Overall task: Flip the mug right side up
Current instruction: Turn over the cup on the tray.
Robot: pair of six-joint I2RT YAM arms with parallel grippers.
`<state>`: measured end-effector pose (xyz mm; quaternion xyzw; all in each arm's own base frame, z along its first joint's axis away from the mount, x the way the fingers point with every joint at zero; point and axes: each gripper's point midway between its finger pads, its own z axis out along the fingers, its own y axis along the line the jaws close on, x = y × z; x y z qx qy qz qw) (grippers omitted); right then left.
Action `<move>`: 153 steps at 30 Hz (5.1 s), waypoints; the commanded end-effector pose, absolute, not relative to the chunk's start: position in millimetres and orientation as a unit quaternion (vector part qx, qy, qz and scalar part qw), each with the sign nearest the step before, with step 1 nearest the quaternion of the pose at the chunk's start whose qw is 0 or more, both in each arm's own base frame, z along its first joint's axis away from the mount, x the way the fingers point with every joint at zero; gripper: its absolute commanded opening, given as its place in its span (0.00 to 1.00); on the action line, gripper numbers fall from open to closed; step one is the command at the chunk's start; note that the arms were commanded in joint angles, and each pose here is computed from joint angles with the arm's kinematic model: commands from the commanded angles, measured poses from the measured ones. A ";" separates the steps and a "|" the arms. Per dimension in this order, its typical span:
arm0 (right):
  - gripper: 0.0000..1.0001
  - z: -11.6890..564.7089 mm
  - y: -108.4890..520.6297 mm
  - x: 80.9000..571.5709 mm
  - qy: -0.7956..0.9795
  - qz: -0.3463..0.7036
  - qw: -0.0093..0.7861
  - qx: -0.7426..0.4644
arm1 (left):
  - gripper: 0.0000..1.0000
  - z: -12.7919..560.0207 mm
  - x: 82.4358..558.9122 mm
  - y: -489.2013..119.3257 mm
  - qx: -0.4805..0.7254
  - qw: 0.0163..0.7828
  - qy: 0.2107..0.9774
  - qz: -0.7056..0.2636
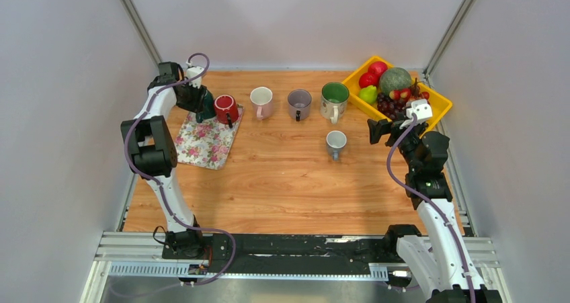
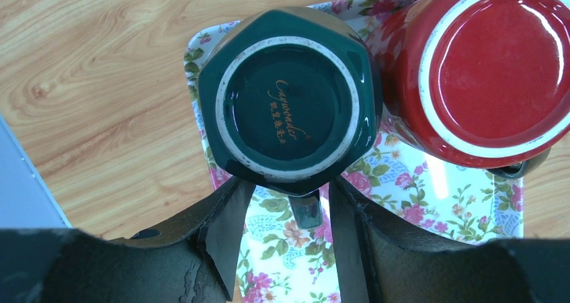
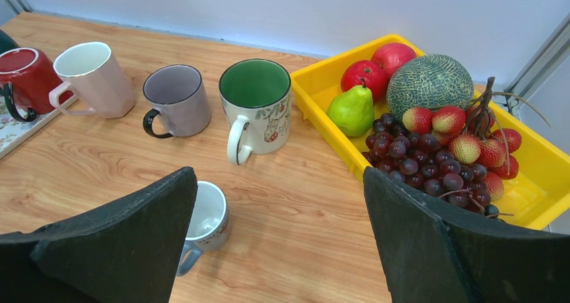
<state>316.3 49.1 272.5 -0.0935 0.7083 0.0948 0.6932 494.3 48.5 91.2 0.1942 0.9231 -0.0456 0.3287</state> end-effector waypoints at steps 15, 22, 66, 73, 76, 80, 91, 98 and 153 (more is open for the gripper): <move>1.00 297.8 53.3 313.7 0.685 0.101 0.714 -0.102 | 0.59 99.9 501.3 44.0 0.201 0.347 0.915 -0.030; 1.00 298.4 53.4 313.3 0.685 0.101 0.715 -0.102 | 0.55 103.3 502.3 43.6 0.196 0.351 0.915 -0.026; 1.00 299.5 54.5 312.0 0.684 0.104 0.715 -0.104 | 0.32 90.4 496.1 66.7 0.136 0.312 0.940 0.033; 1.00 300.6 54.5 311.6 0.683 0.104 0.716 -0.103 | 0.41 91.8 498.7 66.5 0.130 0.318 0.939 0.033; 1.00 300.7 54.2 311.7 0.683 0.103 0.716 -0.103 | 0.41 91.8 500.0 66.3 0.129 0.320 0.938 0.033; 1.00 299.9 54.5 312.1 0.684 0.104 0.715 -0.104 | 0.41 91.1 501.3 64.7 0.129 0.321 0.938 0.027; 1.00 299.9 54.6 311.7 0.684 0.104 0.715 -0.104 | 0.41 90.9 506.8 64.2 0.132 0.321 0.938 0.025; 1.00 300.1 54.4 311.6 0.683 0.104 0.715 -0.104 | 0.37 94.6 510.2 62.0 0.129 0.329 0.935 0.019; 1.00 300.7 56.6 310.1 0.682 0.108 0.715 -0.109 | 0.00 174.2 509.8 57.3 0.105 0.445 0.889 0.030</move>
